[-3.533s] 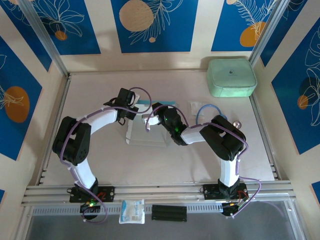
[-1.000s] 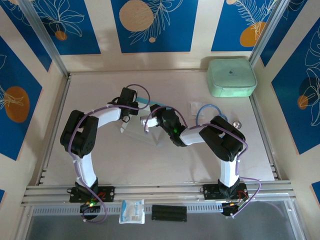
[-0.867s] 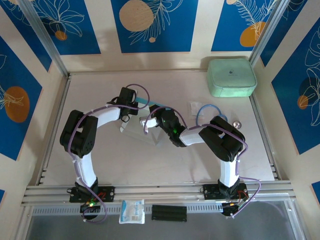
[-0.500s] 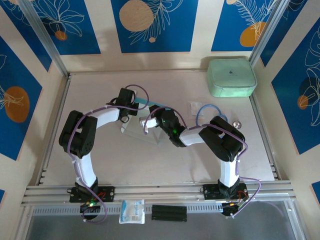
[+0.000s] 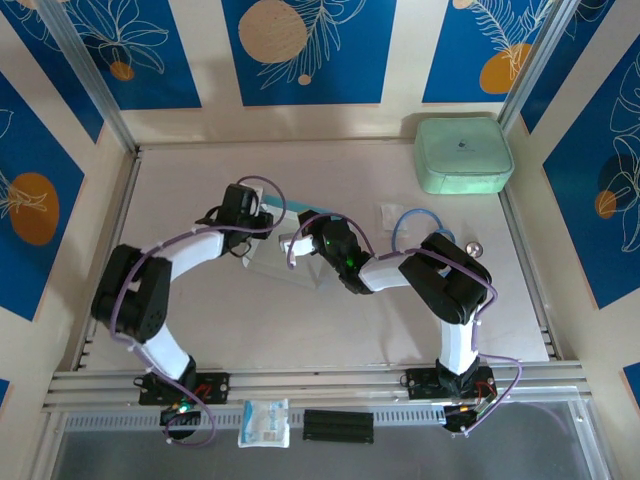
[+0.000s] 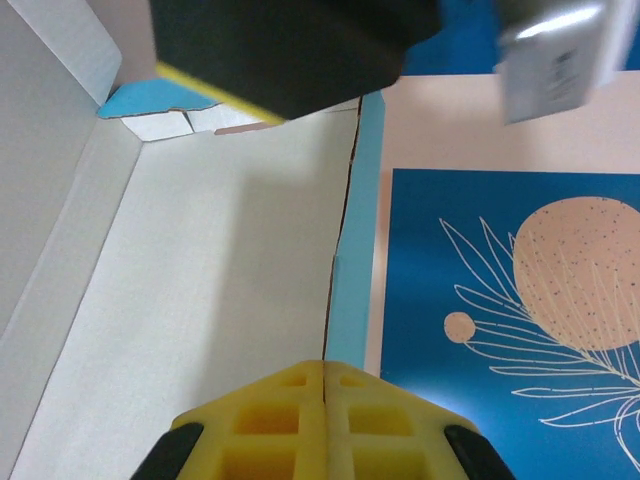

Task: Fold the paper box

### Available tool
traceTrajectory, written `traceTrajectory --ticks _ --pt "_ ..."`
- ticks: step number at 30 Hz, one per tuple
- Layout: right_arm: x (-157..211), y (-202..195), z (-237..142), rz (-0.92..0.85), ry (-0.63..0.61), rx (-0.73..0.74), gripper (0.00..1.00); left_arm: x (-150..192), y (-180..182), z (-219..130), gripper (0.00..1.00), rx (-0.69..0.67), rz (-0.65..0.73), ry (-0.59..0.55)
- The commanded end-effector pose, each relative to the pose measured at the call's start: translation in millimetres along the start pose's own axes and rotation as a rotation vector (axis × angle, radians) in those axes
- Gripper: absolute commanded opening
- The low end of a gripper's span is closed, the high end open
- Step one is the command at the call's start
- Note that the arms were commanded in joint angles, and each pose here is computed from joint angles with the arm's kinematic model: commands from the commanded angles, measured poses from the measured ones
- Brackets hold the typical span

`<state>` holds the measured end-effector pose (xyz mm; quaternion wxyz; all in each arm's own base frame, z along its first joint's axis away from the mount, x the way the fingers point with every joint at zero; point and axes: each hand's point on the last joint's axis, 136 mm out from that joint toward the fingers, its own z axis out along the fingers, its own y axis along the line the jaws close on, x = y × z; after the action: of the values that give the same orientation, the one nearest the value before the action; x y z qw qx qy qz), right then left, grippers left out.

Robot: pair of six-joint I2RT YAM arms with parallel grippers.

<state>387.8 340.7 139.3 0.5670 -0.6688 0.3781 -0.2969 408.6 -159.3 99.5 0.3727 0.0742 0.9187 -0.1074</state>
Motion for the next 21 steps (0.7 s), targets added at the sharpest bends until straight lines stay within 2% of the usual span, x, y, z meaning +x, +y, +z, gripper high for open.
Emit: traceTrajectory --ticks 1,5,10,13,15,19,21 --pt "-0.2 -9.5 -1.7 0.024 -0.012 -0.002 0.00 2.6 -4.6 -24.1 0.45 0.047 -0.038 -0.029" --pt "3.7 -12.1 -2.2 0.025 -0.010 -0.006 0.00 6.6 4.7 -57.3 0.47 0.013 -0.004 -0.044" --pt "5.6 -9.8 -2.4 0.037 -0.011 -0.021 0.00 -12.6 23.5 -79.5 0.51 0.012 0.196 0.009" --pt "5.5 -8.2 -2.6 0.040 -0.014 -0.025 0.00 -24.6 31.3 -79.6 0.54 0.145 0.310 0.008" --pt "5.1 -8.7 -2.7 0.042 -0.016 -0.027 0.00 -31.4 37.8 -76.6 0.58 0.251 0.326 0.021" --pt "3.2 -9.5 -1.4 0.051 -0.024 -0.033 0.00 -40.4 39.4 -62.6 0.59 0.476 0.327 0.057" --pt "2.9 -9.3 -0.1 0.048 -0.025 -0.033 0.00 -44.0 37.3 -52.2 0.60 0.516 0.367 0.049"
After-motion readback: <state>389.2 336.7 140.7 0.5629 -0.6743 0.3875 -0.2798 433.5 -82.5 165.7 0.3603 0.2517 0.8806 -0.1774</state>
